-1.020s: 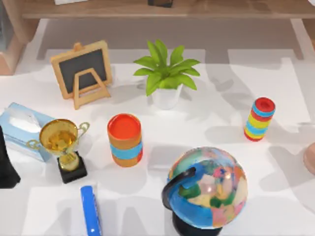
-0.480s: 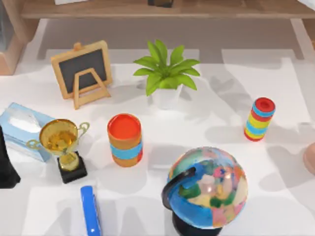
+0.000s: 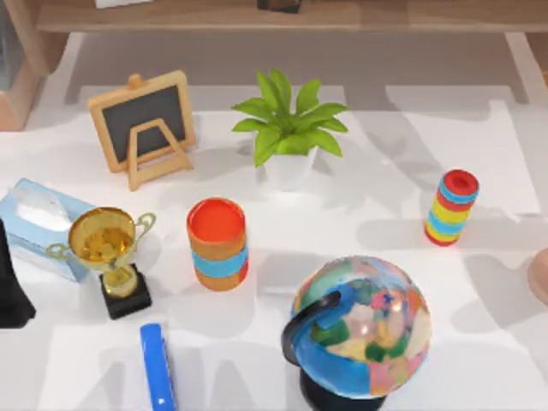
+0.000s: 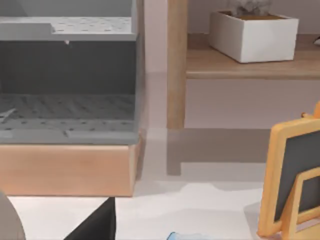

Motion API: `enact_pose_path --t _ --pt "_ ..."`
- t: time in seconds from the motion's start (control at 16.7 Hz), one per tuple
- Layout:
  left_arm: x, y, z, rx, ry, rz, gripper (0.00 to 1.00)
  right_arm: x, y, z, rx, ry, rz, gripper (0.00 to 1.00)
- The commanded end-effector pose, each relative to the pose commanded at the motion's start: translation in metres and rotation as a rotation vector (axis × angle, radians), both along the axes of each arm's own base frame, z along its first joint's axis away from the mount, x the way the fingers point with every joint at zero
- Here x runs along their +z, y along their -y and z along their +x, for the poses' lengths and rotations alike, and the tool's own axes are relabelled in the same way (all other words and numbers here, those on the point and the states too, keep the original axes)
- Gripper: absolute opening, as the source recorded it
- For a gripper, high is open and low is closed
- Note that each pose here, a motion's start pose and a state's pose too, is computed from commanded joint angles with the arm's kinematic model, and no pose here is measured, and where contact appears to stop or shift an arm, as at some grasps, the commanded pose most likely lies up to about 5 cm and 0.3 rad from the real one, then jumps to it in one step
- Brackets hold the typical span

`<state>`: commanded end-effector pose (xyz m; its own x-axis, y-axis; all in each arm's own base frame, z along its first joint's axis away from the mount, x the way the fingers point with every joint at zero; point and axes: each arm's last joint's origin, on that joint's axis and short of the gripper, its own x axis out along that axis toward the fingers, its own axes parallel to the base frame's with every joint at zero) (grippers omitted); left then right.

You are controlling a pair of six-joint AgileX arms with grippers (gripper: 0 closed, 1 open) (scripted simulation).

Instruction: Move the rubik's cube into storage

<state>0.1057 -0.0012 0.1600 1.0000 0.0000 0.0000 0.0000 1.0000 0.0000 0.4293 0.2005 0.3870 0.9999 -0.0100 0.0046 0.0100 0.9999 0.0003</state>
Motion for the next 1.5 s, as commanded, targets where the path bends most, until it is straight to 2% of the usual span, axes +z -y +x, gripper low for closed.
enact_pose_path --t 0.24,0.48,1.26,1.5 --pt "0.000 0.000 0.000 0.000 0.000 0.000 1.00 -0.008 -0.002 0.019 0.000 -0.002 0.000 1.00" --pt "0.000 0.000 0.000 0.000 0.000 0.000 1.00 -0.009 -0.002 0.021 0.000 -0.005 0.000 1.00" --pt "0.000 0.000 0.000 0.000 0.000 0.000 1.00 -0.009 -0.002 0.021 0.000 -0.005 0.000 0.02" --pt "0.000 0.000 0.000 0.000 0.000 0.000 1.00 -0.009 -0.002 0.021 0.000 -0.005 0.000 0.00"
